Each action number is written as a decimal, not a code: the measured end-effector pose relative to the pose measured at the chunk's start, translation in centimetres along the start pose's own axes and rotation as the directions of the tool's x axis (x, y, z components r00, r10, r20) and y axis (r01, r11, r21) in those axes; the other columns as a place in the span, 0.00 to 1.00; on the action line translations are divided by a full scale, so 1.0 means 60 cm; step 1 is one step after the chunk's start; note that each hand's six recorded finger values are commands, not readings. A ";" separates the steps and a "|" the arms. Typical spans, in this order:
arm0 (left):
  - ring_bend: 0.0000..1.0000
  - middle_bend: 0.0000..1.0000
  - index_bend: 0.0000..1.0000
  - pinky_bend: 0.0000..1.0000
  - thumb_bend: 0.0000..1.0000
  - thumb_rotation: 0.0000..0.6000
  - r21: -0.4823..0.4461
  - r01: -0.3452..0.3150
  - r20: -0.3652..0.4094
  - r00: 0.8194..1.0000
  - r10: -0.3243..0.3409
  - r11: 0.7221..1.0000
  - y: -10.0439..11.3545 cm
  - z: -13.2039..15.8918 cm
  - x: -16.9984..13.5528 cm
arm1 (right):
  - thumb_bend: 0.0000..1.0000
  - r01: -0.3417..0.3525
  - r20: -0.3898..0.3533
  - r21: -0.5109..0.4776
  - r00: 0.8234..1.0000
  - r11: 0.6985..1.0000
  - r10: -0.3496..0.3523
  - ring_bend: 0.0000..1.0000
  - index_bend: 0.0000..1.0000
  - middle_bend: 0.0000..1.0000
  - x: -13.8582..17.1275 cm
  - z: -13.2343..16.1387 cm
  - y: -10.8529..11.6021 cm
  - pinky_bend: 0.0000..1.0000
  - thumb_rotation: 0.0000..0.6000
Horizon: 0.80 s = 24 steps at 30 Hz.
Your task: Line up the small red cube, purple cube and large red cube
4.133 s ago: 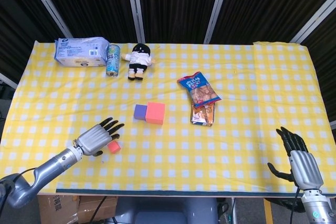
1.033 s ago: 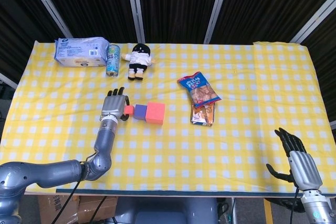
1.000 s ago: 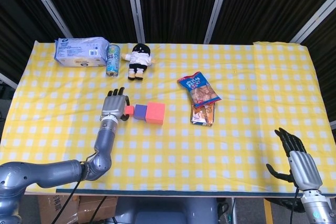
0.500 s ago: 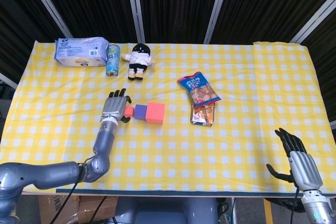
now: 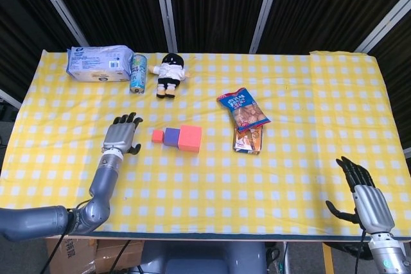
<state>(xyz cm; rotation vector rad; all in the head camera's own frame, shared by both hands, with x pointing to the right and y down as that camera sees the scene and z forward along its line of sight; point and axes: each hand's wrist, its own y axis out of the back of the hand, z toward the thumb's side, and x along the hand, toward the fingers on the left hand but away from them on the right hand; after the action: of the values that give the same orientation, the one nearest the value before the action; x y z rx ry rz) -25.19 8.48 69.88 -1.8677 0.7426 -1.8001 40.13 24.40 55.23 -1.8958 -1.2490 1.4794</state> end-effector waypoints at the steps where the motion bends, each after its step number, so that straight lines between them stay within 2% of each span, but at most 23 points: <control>1: 0.00 0.00 0.14 0.00 0.51 1.00 0.000 0.010 -0.002 1.000 -0.010 1.000 -0.004 -0.003 -0.002 | 0.34 0.001 -0.001 0.000 1.000 1.000 -0.001 0.00 0.00 0.00 0.000 0.000 0.000 0.00 1.00; 7: 0.00 0.00 0.14 0.00 0.53 1.00 0.033 0.061 0.005 0.998 -0.061 0.998 -0.025 -0.006 -0.012 | 0.34 0.003 -0.001 -0.001 1.000 1.000 -0.003 0.00 0.00 0.00 0.000 0.000 0.000 0.00 1.00; 24: 0.00 0.00 0.15 0.00 0.53 1.00 0.039 0.115 0.003 0.993 -0.116 0.993 -0.050 0.015 -0.009 | 0.34 0.001 -0.003 -0.004 1.000 1.000 -0.001 0.00 0.00 0.00 0.000 0.000 0.001 0.00 1.00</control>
<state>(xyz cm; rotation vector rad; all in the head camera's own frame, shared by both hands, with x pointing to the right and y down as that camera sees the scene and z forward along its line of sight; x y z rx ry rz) -24.05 11.03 71.35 -1.9252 0.6047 -1.8653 40.13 24.38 55.20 -1.8987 -1.2519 1.4737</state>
